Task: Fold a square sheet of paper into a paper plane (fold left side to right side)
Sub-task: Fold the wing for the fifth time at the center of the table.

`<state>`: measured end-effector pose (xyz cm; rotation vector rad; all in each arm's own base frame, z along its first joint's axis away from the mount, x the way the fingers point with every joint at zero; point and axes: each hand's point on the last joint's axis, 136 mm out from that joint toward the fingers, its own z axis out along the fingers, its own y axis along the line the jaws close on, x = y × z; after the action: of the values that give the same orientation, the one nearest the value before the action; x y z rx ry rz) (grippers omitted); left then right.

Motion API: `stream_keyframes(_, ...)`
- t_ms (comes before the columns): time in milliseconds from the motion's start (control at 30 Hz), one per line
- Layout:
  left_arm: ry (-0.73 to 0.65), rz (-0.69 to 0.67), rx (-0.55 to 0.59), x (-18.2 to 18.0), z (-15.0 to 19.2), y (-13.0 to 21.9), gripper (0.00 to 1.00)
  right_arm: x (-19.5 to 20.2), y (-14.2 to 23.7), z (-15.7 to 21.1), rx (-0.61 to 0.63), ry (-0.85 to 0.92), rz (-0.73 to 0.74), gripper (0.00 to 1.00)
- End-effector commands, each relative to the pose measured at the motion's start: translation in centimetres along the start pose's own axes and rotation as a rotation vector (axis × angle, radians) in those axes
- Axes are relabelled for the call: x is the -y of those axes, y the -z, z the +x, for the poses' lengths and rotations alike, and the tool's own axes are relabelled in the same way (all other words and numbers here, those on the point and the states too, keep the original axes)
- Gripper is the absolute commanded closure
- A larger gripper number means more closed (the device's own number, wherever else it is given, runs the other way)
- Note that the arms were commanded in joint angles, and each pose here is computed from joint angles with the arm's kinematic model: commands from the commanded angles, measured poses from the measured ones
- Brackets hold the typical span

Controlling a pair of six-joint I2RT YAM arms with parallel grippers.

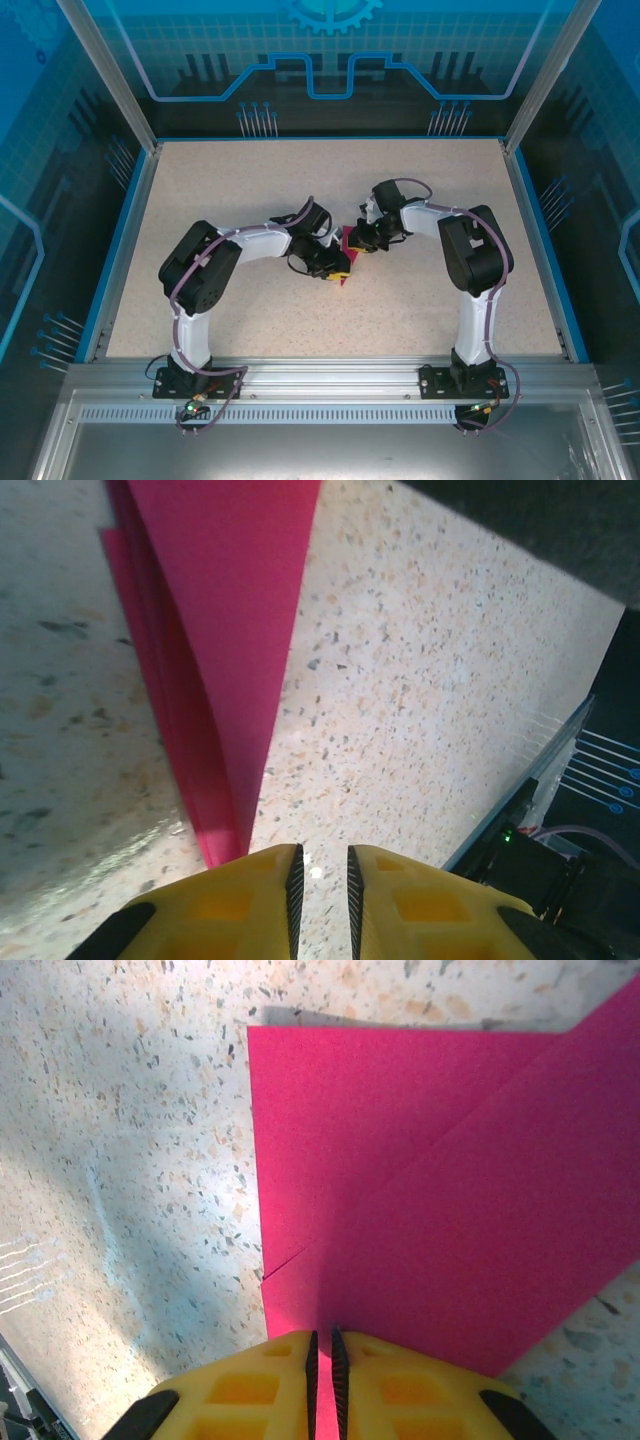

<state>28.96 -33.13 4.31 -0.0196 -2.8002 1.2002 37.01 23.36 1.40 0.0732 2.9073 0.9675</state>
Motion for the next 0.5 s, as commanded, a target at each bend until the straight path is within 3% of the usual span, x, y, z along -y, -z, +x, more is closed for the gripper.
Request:
stream_keyframes(0, 0.002, 0.035, -0.040, 1.1, 0.4, -0.4, 0.78, 1.8, -0.9, 1.1, -0.050, -0.022, 0.073, 0.84)
stream_keyframes(467, 0.015, -0.033, -0.056, -1.3, 0.5, -1.7, 0.79, 1.9, -0.8, 1.2, -0.057, -0.019, 0.082, 0.84)
